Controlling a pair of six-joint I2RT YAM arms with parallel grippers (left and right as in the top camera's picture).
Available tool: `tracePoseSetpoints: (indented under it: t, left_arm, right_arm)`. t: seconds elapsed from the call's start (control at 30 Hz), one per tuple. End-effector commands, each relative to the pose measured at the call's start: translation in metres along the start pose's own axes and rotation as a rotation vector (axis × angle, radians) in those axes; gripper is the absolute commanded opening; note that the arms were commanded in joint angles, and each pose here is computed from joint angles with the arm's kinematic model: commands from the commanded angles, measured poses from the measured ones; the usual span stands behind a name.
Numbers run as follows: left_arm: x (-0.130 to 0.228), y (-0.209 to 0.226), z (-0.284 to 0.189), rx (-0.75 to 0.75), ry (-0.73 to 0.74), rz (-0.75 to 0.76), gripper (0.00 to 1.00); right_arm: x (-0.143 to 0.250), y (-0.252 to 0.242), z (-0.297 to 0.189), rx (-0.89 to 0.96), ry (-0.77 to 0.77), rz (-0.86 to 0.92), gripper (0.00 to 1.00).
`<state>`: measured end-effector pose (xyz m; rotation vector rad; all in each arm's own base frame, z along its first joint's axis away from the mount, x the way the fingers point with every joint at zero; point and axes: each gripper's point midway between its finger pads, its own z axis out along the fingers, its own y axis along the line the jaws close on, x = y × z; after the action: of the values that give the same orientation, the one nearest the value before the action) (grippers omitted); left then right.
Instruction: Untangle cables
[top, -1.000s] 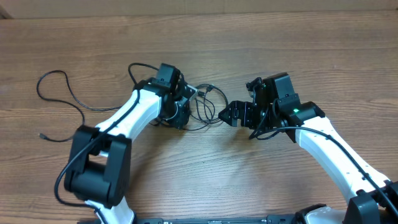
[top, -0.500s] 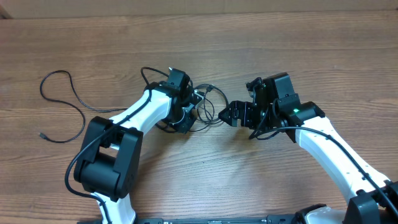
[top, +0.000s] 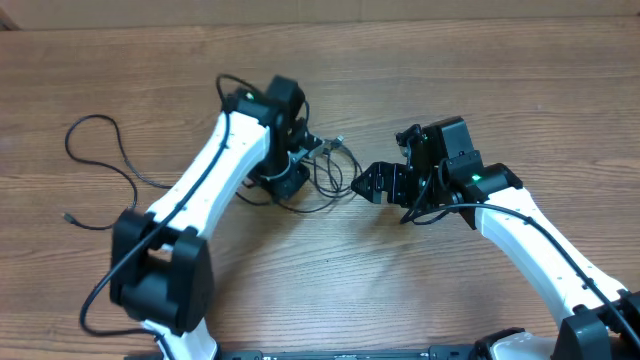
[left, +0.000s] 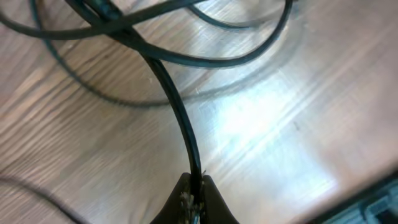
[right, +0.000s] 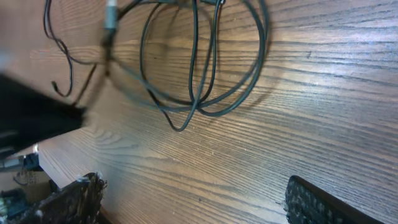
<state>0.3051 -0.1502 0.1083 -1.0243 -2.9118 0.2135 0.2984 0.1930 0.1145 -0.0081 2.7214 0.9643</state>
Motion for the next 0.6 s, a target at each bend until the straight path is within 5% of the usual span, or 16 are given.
tracePoseSetpoints:
  t: [0.0, 0.23, 0.57]
  left_arm:
    - [-0.009, -0.021, -0.036, 0.073, -0.083, 0.138, 0.04]
    - [-0.008, -0.085, -0.071, 0.404, -0.197, 0.382, 0.04]
    - [-0.007, -0.09, -0.073, 0.434, -0.207, 0.401, 0.04]
  right_arm:
    - [-0.001, 0.0, 0.001, 0.001, -0.001, -0.007, 0.92]
    - [0.012, 0.041, -0.004, -0.236, 0.07, -0.159, 0.91]
    - [0.01, 0.038, 0.002, -0.18, 0.029, -0.374, 0.88]
